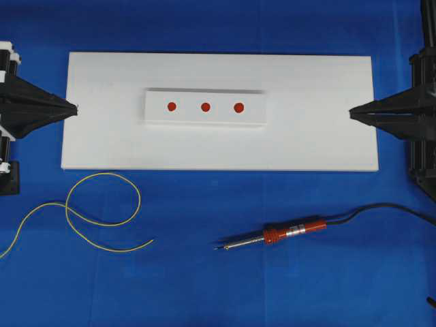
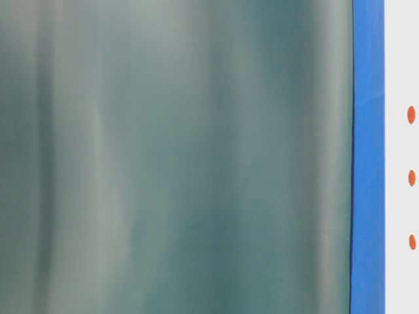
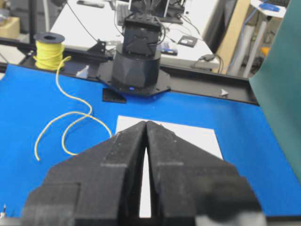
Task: Touch the tip of the soldering iron to the tip of the solder at the mark.
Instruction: 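Lower the left gripper to the yellow solder and the right to the red soldering iron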
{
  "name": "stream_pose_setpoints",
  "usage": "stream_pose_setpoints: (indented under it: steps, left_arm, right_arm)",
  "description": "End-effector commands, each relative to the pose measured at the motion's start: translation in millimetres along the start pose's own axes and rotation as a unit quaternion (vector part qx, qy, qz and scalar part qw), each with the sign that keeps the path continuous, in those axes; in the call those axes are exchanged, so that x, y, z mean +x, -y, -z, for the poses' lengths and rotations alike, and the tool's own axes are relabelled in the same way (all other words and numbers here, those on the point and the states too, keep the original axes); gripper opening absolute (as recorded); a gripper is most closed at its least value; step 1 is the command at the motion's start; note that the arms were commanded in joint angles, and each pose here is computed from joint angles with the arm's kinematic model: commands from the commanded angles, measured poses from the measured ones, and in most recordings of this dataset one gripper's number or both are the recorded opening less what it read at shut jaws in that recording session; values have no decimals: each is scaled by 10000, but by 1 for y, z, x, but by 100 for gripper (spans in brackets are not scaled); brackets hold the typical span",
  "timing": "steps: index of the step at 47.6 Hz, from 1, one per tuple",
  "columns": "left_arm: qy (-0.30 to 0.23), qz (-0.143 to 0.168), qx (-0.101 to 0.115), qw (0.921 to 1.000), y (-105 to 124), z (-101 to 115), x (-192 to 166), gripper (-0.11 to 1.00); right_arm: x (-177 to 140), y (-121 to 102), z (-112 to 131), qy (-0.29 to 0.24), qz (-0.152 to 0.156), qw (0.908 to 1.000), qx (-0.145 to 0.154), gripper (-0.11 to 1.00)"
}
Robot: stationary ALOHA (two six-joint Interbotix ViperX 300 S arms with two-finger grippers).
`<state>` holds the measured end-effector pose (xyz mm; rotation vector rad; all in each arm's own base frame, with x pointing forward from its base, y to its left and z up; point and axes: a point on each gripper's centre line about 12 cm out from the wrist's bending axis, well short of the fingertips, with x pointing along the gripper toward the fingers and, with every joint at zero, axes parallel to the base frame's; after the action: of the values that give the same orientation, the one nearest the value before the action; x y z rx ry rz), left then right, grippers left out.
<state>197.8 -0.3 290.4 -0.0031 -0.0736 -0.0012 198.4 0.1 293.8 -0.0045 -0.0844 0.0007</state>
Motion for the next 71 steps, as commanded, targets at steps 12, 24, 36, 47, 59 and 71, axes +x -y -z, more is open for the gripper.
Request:
stream_pose_setpoints:
  steps: [12,24,36,47,59,71]
  left_arm:
    - [-160,1078,-171,9939,44,2,2,0]
    - [-710,1616,-159,9842,70,30,6,0]
    - [-1293,1974,-215,9715,90,59,8,56]
    - [-1955,2047,-697,9566,101,105,2,86]
    - [-2007,2495,-707,9447,129,135,3,82]
    - [-2529,2414,-521,9354,138,179,14,81]
  right_arm:
    - [11,-34,-3,-357,-788,9957,346,-6]
    - [16,-61,19,-871,-1321,9849,703,-3]
    - [20,-78,48,-1502,-1506,9721,990,51]
    - [28,-81,97,-1923,-1261,9650,1258,89]
    - [32,-93,143,-2127,-1126,9603,1407,88]
    - [35,-101,177,-2306,-832,9586,1447,88]
